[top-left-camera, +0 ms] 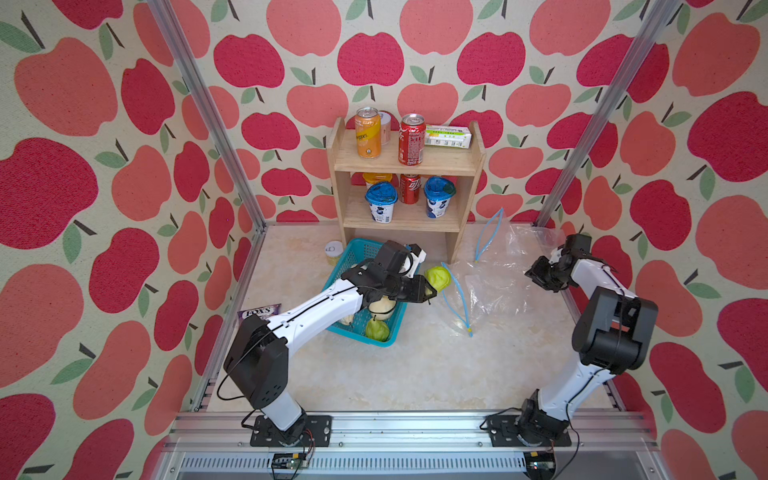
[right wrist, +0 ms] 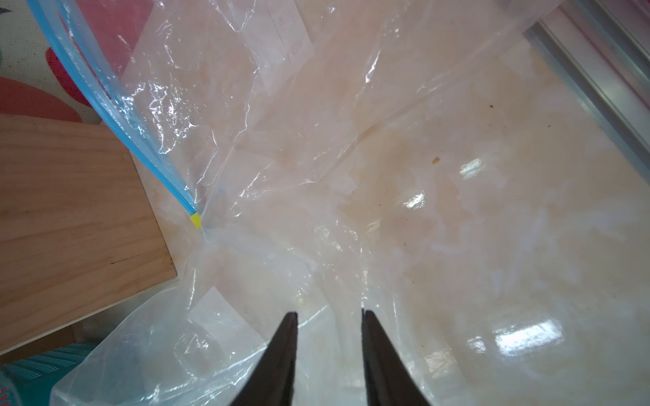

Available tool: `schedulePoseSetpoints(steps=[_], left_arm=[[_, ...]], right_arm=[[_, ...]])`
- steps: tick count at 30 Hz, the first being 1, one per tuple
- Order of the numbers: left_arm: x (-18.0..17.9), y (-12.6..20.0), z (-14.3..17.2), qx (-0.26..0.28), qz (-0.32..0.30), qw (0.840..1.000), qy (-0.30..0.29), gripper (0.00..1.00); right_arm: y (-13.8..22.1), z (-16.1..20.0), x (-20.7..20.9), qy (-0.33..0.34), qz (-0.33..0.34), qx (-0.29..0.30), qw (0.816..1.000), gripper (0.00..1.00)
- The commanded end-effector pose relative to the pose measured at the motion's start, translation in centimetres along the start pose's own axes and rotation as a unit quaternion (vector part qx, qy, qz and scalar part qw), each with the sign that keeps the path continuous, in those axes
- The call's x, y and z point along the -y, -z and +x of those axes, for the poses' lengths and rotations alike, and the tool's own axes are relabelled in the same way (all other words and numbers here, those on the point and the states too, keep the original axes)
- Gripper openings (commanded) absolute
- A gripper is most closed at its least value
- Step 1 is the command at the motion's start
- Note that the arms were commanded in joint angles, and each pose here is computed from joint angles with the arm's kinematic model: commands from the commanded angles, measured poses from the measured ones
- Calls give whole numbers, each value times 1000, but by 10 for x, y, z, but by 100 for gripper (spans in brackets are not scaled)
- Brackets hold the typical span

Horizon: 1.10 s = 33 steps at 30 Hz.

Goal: Open the zip-top bag and take out the pear
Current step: Place the pear in the basket.

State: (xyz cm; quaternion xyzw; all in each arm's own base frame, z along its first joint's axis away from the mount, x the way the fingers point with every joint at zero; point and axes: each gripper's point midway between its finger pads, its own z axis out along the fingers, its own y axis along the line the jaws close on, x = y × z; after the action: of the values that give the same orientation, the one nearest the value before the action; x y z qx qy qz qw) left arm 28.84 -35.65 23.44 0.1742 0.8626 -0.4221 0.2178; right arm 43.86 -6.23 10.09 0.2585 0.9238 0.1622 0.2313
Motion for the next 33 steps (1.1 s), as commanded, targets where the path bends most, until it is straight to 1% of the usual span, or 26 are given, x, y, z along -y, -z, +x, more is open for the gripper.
schedulePoseSetpoints(steps=[1, 2, 3, 7, 11, 12, 14, 15, 16, 19, 21, 22, 23, 25, 27, 31, 33], left_arm=[[-29, 24, 1, 3, -34, 999, -11, 29], [-38, 30, -3, 13, -47, 999, -7, 30], [-51, 38, -9, 25, -62, 998, -6, 31], [-104, 61, -25, 66, -141, 988, -18, 33], [-151, 70, -32, 89, -190, 977, -36, 33], [-162, 70, -34, 90, -194, 976, -31, 33], [-179, 69, -35, 86, -198, 976, -22, 36], [-186, 68, -35, 84, -202, 976, -24, 40], [-193, 69, -36, 84, -207, 974, -23, 49], [-203, 78, -39, 105, -234, 966, -33, 83], [-200, 92, -42, 130, -252, 958, -50, 95], [-198, 102, -44, 145, -263, 952, -61, 99], [-196, 111, -44, 155, -273, 947, -74, 98], [-193, 132, -40, 179, -303, 930, -104, 98], [-197, 150, -31, 194, -334, 915, -115, 98], [-217, 187, 0, 216, -388, 891, -88, 98], [-222, 207, 16, 238, -411, 876, -82, 98]], right_arm=[[22, 5, -37, 61, -15, 17, 998, 70], [26, 9, -46, 76, -22, 22, 997, 78], [32, 12, -56, 92, -31, 32, 995, 83], [44, 32, -88, 152, -66, 51, 985, 92], [43, 55, -99, 209, -80, 67, 972, 94], [44, 60, -99, 218, -82, 71, 970, 94], [45, 68, -95, 227, -78, 77, 968, 94], [47, 71, -95, 232, -80, 82, 966, 94], [50, 72, -94, 236, -81, 90, 964, 94], [61, 75, -90, 244, -79, 117, 959, 95], [66, 77, -87, 253, -76, 134, 955, 96], [68, 78, -84, 262, -73, 143, 952, 96], [70, 79, -84, 269, -74, 151, 948, 96], [68, 82, -80, 280, -73, 164, 943, 96], [68, 82, -74, 278, -71, 179, 941, 96], [60, 85, -61, 268, -76, 198, 940, 96], [55, 88, -58, 272, -80, 208, 936, 96]])
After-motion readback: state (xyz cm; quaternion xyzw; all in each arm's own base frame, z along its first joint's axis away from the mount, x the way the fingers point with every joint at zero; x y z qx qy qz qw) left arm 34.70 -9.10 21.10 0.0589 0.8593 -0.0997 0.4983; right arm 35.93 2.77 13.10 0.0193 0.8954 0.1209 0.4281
